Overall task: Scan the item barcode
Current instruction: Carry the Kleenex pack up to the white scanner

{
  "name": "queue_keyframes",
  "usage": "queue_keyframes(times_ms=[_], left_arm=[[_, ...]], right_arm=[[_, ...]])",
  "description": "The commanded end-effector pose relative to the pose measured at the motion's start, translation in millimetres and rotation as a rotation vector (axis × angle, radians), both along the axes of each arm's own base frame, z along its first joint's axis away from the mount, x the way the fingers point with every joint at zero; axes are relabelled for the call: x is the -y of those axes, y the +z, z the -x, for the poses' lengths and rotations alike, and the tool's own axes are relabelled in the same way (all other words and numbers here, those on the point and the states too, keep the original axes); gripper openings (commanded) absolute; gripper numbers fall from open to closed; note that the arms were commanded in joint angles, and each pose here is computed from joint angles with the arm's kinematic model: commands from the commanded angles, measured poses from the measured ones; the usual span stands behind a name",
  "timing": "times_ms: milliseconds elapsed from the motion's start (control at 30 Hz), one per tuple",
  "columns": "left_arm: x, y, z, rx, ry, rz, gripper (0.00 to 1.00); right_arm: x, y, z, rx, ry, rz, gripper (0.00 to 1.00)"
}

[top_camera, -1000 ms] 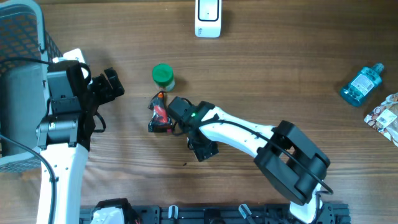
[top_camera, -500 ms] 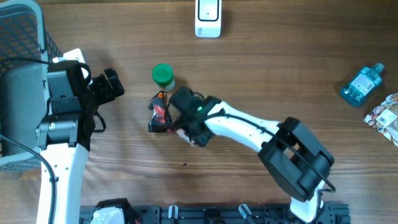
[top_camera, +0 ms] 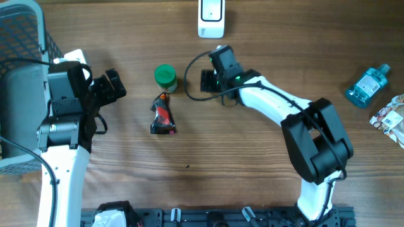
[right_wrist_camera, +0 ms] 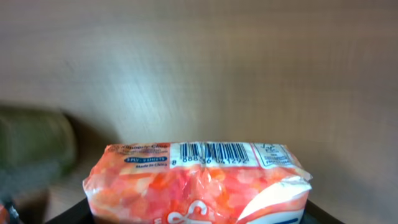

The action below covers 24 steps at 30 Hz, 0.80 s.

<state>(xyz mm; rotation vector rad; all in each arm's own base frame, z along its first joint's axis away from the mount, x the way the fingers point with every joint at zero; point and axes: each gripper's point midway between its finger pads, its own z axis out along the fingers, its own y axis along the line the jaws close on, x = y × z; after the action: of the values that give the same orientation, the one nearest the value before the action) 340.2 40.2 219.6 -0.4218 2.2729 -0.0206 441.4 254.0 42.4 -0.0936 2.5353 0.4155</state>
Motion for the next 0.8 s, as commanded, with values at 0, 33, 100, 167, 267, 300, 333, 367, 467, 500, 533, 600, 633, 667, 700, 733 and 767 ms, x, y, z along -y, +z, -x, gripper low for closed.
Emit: queue_keyframes(times_ms=[0,33,100,167,267,300,333,367,467,500,533,600,633,667,700,733,767], left_arm=[[2.6,3.3,-1.7,0.011,-0.006,0.009,1.0],[2.6,3.3,-1.7,0.011,-0.006,0.009,1.0],[2.6,3.3,-1.7,0.011,-0.006,0.009,1.0],[2.6,3.3,-1.7,0.011,-0.006,0.009,1.0],[2.6,3.3,-1.7,0.011,-0.006,0.009,1.0],[2.6,3.3,-1.7,0.011,-0.006,0.009,1.0],[2.6,3.3,-1.7,0.011,-0.006,0.009,1.0],[2.6,3.3,-1.7,0.011,-0.006,0.009,1.0],[2.6,3.3,-1.7,0.011,-0.006,0.009,1.0],[2.6,3.3,-1.7,0.011,-0.006,0.009,1.0],[2.6,3.3,-1.7,0.011,-0.006,0.009,1.0],[2.6,3.3,-1.7,0.011,-0.006,0.009,1.0],[2.6,3.3,-1.7,0.011,-0.006,0.009,1.0],[2.6,3.3,-1.7,0.011,-0.006,0.009,1.0],[2.6,3.3,-1.7,0.011,-0.006,0.009,1.0],[2.6,3.3,-1.7,0.011,-0.006,0.009,1.0],[2.6,3.3,-1.7,0.011,-0.006,0.009,1.0]], right_arm=[[-6.7,31.9,-25.0,0.167,0.08,0.02,0.73],[-8.2,41.9,-27.9,0.197,0.085,0.012,0.73],[-9.7,66.3,-30.3,0.253,0.098,0.0,0.72],[-9.6,91.6,-30.0,0.298,0.096,-0.021,0.72],[-9.5,139.3,-29.9,0.415,0.129,-0.029,0.72],[-9.6,158.4,-28.5,0.458,0.138,-0.041,0.72],[-8.3,178.2,-26.4,0.499,0.136,-0.056,0.72],[-6.7,197.0,-23.3,0.534,0.133,-0.074,0.72],[-6.0,246.3,-6.3,0.613,0.161,-0.139,0.72],[-10.0,265.9,6.4,0.635,0.206,-0.185,0.72],[-12.3,274.6,13.3,0.646,0.234,-0.205,0.72],[-17.8,289.4,26.9,0.671,0.305,-0.232,0.72],[-20.9,296.0,35.0,0.685,0.351,-0.24,0.72],[-23.6,300.6,42.4,0.697,0.396,-0.243,0.72],[-25.9,303.4,49.9,0.704,0.44,-0.242,0.72],[-27.6,305.7,57.7,0.71,0.483,-0.239,0.72],[-30.0,307.9,68.0,0.718,0.543,-0.234,0.72]])
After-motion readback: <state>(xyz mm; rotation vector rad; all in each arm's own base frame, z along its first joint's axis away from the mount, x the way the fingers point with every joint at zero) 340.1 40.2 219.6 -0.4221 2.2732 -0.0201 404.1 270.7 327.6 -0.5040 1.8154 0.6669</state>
